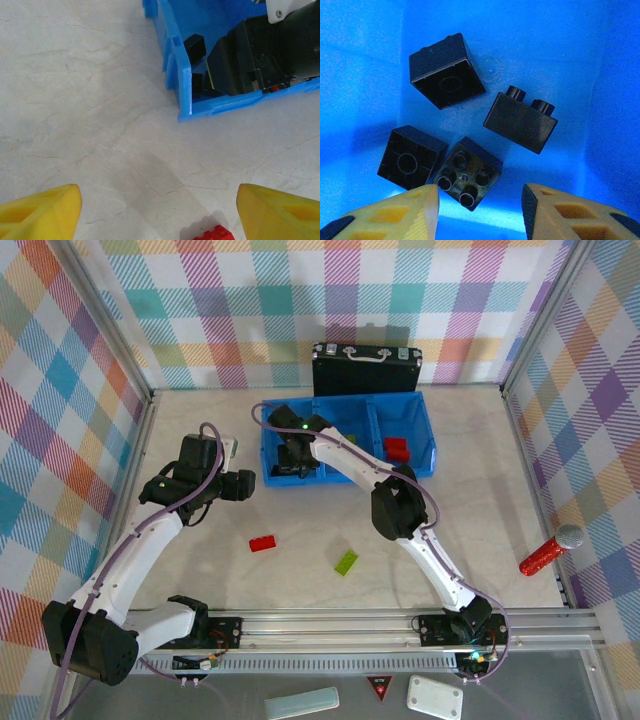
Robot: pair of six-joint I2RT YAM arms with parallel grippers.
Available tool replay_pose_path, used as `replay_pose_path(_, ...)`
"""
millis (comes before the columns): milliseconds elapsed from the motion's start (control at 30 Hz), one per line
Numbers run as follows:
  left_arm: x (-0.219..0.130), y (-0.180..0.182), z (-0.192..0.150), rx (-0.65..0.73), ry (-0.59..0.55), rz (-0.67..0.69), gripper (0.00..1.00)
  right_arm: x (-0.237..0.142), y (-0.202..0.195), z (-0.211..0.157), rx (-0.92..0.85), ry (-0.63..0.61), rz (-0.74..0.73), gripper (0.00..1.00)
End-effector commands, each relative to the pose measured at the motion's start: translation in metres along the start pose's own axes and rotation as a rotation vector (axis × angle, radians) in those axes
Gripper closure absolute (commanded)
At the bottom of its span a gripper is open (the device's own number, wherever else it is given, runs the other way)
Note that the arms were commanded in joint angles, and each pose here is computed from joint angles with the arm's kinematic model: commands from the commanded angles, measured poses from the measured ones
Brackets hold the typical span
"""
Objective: Sort the legos into containers by color
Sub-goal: Place the lego in the container.
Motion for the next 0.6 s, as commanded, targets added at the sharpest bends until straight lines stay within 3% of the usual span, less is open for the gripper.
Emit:
replay_pose_path(0,-0.01,0.004,0.009,-0.007,-0.046,-0.001,0.19,-0.045,0.007,0.013,0.005,-0.061,0.023,0.51)
replay_pose_path(567,-0.011,0.005,0.009,-0.022,-0.049,-0.002,0.19,-0.091,0.022,-0.019,-0.084,-0.028,0.047,0.52)
Point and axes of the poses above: each hand's point on the last joint's axis, 136 mm out from that joint toward the fingers, its own x axis out along the fingers, its own y axis along the line the jaws close on, z = x × y, the point moved 3 cm from there along -x, back along the fingers, and after that the axes turned 8 degrees about x, right-handed, at the moved point
